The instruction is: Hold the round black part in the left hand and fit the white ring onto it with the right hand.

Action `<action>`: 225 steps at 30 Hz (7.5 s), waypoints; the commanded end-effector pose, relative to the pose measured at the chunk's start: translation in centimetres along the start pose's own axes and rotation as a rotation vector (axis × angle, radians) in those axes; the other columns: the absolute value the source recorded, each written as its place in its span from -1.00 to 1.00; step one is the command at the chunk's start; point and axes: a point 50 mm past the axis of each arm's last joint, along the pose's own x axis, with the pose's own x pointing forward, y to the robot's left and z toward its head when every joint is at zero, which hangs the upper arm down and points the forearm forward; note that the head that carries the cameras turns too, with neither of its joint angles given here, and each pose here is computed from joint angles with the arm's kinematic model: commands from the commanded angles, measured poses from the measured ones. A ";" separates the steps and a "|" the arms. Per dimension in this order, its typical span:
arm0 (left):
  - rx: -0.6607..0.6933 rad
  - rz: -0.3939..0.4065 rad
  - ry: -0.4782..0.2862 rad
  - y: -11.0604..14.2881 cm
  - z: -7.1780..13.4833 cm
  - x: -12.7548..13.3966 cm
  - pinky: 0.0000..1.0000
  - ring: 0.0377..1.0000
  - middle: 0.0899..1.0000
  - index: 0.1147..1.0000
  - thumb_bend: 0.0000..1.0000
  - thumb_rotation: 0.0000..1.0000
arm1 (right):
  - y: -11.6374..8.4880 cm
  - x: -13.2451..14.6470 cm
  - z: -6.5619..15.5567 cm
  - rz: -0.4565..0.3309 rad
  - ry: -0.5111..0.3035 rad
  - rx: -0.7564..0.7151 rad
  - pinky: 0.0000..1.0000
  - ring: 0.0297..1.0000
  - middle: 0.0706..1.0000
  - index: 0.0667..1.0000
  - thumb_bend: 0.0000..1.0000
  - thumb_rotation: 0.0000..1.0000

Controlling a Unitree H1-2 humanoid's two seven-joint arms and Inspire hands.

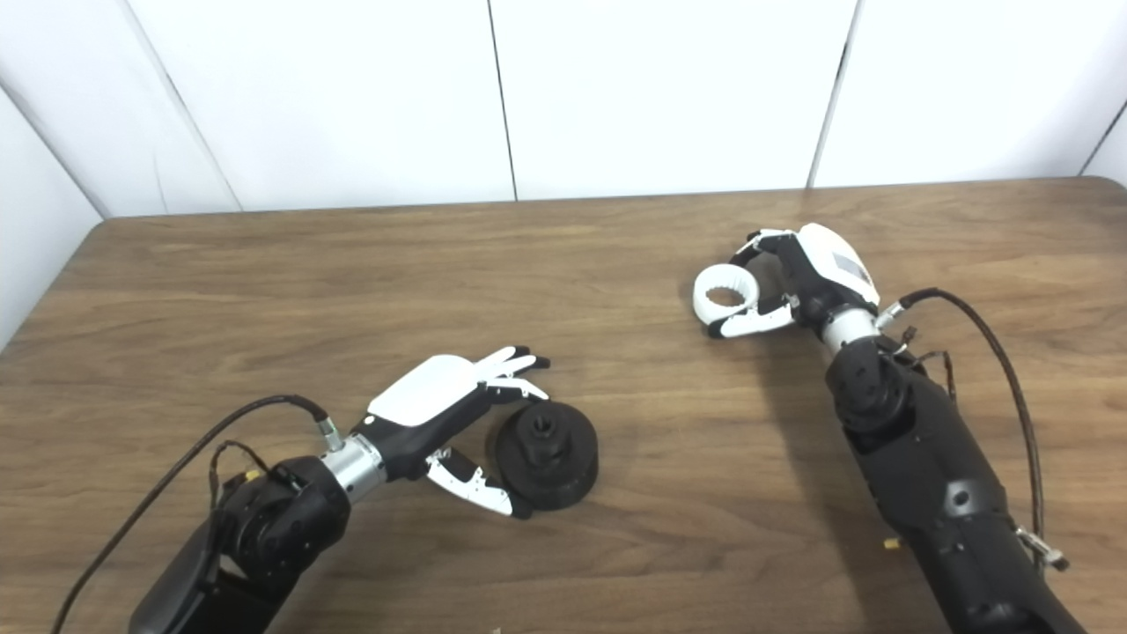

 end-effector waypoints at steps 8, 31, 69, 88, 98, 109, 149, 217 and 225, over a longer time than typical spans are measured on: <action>0.006 -0.014 0.003 0.1 -0.1 0.3 0.75 1.00 0.93 0.34 0.62 -0.17 | -2.9 -0.7 3.2 -0.037 -0.103 0.023 0.64 0.85 0.68 0.09 0.62 -0.53; 0.005 -0.024 0.015 -0.2 -0.1 0.4 0.77 1.00 0.93 0.34 0.61 -0.18 | -3.3 -7.3 8.9 0.026 -0.262 0.080 0.71 0.82 0.64 -0.09 0.05 -0.70; 0.008 -0.028 0.025 -0.3 0.3 0.3 0.78 1.00 0.92 0.34 0.61 -0.21 | -2.9 -12.5 14.6 0.146 -0.441 0.093 0.64 0.81 0.66 -0.09 0.05 -0.69; -0.004 -0.033 0.029 -0.4 0.5 0.6 0.78 1.00 0.93 0.34 0.62 -0.23 | -0.8 -11.8 14.8 0.207 -0.437 0.107 0.64 0.83 0.66 -0.09 0.05 -0.69; -0.001 -0.036 0.027 -0.4 0.6 0.6 0.77 1.00 0.94 0.36 0.62 -0.22 | 0.3 -11.6 14.6 0.223 -0.433 0.096 0.61 0.83 0.65 -0.09 0.05 -0.69; -0.003 -0.030 0.025 -0.4 0.5 0.6 0.79 1.00 0.93 0.35 0.62 -0.22 | 1.1 -11.4 14.6 0.248 -0.420 0.089 0.62 0.84 0.66 -0.09 0.05 -0.69; 0.005 -0.020 0.010 0.0 1.1 0.7 0.76 1.00 0.93 0.35 0.62 -0.20 | 3.1 -11.8 13.6 0.300 -0.380 0.069 0.61 0.82 0.65 -0.09 0.05 -0.69; -0.068 0.067 0.170 3.1 -2.5 -3.4 0.80 1.00 0.92 0.71 0.95 -0.09 | 1.5 -11.3 10.5 0.224 -0.303 0.130 0.65 0.82 0.72 0.45 0.84 -0.29; -0.204 0.112 0.196 4.0 -3.2 -4.9 0.80 1.00 0.95 0.88 0.97 -0.08 | 0.9 -12.1 9.6 0.186 -0.267 0.164 0.64 0.84 0.82 0.63 0.84 -0.18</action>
